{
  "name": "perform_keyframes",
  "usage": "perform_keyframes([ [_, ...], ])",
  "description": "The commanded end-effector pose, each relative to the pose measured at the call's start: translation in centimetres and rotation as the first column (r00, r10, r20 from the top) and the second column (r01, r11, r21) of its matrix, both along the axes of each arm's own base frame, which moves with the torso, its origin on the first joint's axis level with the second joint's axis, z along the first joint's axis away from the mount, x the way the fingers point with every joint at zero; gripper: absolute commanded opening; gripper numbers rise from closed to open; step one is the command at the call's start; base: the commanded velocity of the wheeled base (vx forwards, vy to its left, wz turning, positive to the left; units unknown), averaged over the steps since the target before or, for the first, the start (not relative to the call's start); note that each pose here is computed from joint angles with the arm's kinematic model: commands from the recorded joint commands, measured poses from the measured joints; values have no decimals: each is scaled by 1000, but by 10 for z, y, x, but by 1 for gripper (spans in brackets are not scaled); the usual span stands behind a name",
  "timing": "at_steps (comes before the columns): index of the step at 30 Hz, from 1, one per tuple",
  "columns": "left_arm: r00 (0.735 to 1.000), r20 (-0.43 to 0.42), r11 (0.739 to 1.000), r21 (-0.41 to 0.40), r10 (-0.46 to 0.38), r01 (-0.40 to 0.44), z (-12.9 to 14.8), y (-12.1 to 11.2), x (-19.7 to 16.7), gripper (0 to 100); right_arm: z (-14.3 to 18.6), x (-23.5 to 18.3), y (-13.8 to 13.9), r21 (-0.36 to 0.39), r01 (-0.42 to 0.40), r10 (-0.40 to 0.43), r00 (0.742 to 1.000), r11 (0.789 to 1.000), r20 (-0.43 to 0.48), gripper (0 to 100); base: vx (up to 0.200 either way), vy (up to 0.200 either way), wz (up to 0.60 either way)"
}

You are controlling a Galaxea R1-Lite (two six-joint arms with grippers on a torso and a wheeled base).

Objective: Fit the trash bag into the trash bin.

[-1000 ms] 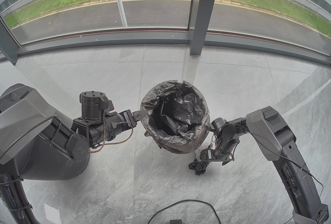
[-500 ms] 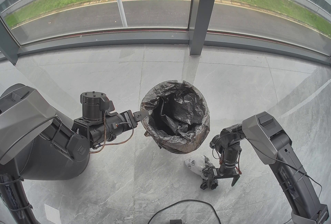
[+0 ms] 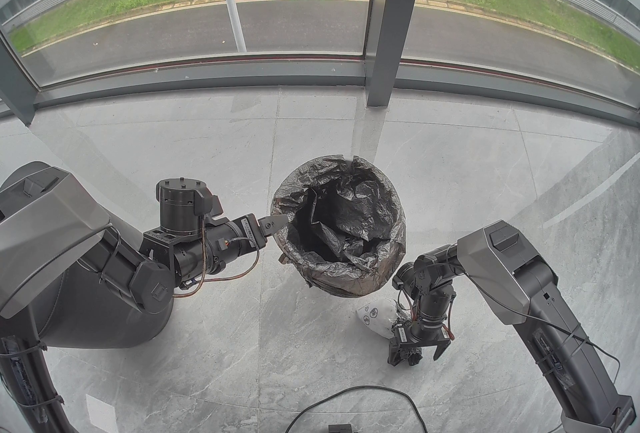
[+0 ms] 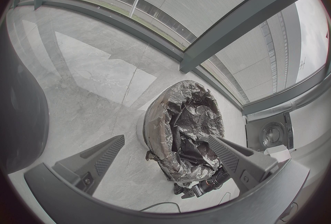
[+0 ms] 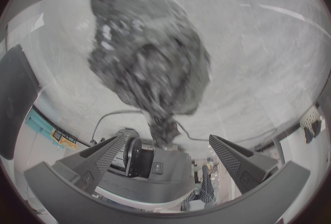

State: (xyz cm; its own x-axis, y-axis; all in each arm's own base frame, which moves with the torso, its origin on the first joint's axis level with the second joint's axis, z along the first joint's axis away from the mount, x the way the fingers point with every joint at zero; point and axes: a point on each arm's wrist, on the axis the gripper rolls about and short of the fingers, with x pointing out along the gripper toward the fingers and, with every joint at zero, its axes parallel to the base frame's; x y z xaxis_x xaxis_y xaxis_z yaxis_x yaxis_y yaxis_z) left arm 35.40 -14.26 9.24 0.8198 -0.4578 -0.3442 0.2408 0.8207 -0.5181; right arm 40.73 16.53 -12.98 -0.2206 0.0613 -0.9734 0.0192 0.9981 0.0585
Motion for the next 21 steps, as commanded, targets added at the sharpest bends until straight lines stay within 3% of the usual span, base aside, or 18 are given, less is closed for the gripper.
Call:
perform_keyframes([
  [1,1000,-2,1000,0,0,0,-1,0,0,100,1,6,2,27,-32,31,998,999,59,100,0,0,0],
  [6,1000,-8,1000,5,0,0,-4,0,1,100,20,17,2,68,-140,129,980,988,154,100,0,0,0],
  [11,1000,6,1000,-1,-1,1,-4,-1,1,100,36,20,1,83,-223,204,960,971,193,100,0,0,0],
  [12,1000,14,1000,-3,-1,1,-6,-1,1,100,39,20,2,84,-276,254,945,958,206,100,0,0,0],
  [18,1000,18,1000,-5,-1,1,-6,-1,1,100,39,19,7,83,-334,310,925,939,219,100,0,0,0],
  [21,1000,18,1000,-5,0,0,-6,-1,2,100,34,18,10,81,-401,375,898,912,231,100,0,0,0],
])
